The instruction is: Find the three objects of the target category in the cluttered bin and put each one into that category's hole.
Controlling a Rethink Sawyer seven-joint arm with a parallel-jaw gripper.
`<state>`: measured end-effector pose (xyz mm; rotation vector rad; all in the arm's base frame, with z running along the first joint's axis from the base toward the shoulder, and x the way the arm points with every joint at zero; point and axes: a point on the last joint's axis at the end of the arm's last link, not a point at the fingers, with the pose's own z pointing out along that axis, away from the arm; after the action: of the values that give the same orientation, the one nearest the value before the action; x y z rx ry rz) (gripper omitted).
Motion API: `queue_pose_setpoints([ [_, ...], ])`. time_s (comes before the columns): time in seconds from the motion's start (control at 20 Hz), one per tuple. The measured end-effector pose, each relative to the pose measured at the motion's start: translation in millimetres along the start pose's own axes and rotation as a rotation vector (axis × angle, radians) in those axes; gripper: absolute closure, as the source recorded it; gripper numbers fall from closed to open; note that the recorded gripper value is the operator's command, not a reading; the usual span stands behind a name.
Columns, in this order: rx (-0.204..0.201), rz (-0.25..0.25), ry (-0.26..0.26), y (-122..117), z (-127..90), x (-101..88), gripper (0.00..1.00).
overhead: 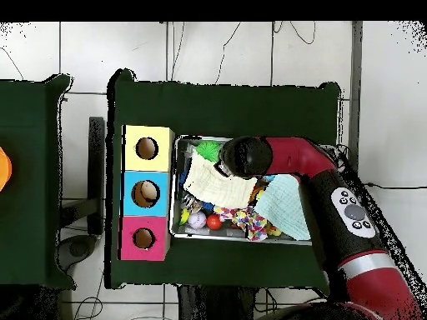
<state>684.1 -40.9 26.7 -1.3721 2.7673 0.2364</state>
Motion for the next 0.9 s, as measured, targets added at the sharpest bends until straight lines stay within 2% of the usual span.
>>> queue_pose_setpoints([
  [0.4, -0.01, 0.005, -0.003, 0.6, 8.1, 0.8, 0.0],
  [0.9, 0.032, 0.0, -0.034, -4.7, 8.8, -7.0, 0.0],
])
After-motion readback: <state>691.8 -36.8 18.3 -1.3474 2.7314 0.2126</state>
